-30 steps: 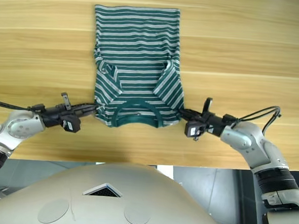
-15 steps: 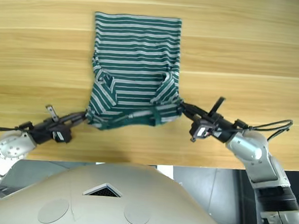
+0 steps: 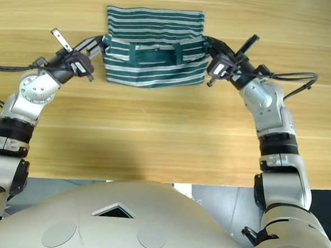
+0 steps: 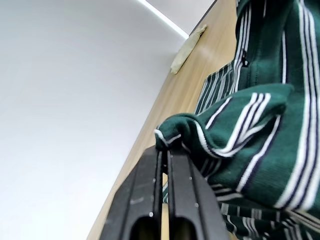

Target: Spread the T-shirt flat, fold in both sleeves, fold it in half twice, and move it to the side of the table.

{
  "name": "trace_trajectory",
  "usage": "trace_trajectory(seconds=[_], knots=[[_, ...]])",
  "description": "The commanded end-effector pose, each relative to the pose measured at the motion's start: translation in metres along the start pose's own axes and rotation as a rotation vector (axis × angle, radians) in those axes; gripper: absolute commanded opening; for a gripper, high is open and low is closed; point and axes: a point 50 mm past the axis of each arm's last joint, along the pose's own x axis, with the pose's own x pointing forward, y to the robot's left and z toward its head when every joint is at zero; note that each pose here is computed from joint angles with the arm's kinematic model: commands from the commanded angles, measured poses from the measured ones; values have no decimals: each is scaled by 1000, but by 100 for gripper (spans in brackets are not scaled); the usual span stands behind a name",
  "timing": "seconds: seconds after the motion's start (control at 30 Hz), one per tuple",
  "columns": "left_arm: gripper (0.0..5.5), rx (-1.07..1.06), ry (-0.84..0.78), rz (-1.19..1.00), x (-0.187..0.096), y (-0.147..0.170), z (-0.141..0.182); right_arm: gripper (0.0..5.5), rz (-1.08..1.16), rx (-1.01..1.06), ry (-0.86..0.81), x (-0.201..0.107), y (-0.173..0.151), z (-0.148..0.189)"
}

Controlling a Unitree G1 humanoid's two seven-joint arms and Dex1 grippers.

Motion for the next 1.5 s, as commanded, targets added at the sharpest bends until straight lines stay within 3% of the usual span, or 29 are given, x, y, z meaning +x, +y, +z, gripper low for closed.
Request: trace_trajectory(seconds=[0.03, 0.2, 0.43, 0.5, 0.67, 0.9, 1.03, 1.1, 1.2, 1.33, 1.5], knots=[[0, -19, 76, 38, 29, 10, -13, 2, -27, -12, 33, 31, -2, -4], [0, -43, 178, 43, 49, 3, -24, 2, -77, -11, 100, 55, -5, -9], [0, -22, 271, 45, 54, -10, -32, 2, -105, -5, 189, 66, -2, -16], [0, -42, 315, 32, 53, -13, -35, 50, -103, -2, 210, 71, 0, -14], [85, -76, 374, 85, 61, -2, -37, 133, -113, 10, 276, 83, 4, -12], [193, -7, 480, 303, 82, 51, -31, 251, -175, 14, 282, 110, 0, 11], [252, -22, 598, 412, 67, 56, -45, 292, -143, -57, 39, 128, 27, 54], [252, -115, 650, 509, 49, 51, -57, 292, -19, -124, -102, 133, 61, 81], [252, -228, 685, 621, 27, 40, -70, 292, 147, -228, -166, 135, 100, 100], [252, -294, 692, 687, 7, 29, -79, 292, 310, -353, -116, 130, 122, 94], [252, -312, 682, 698, -11, 17, -84, 292, 392, -450, -109, 125, 116, 80]])
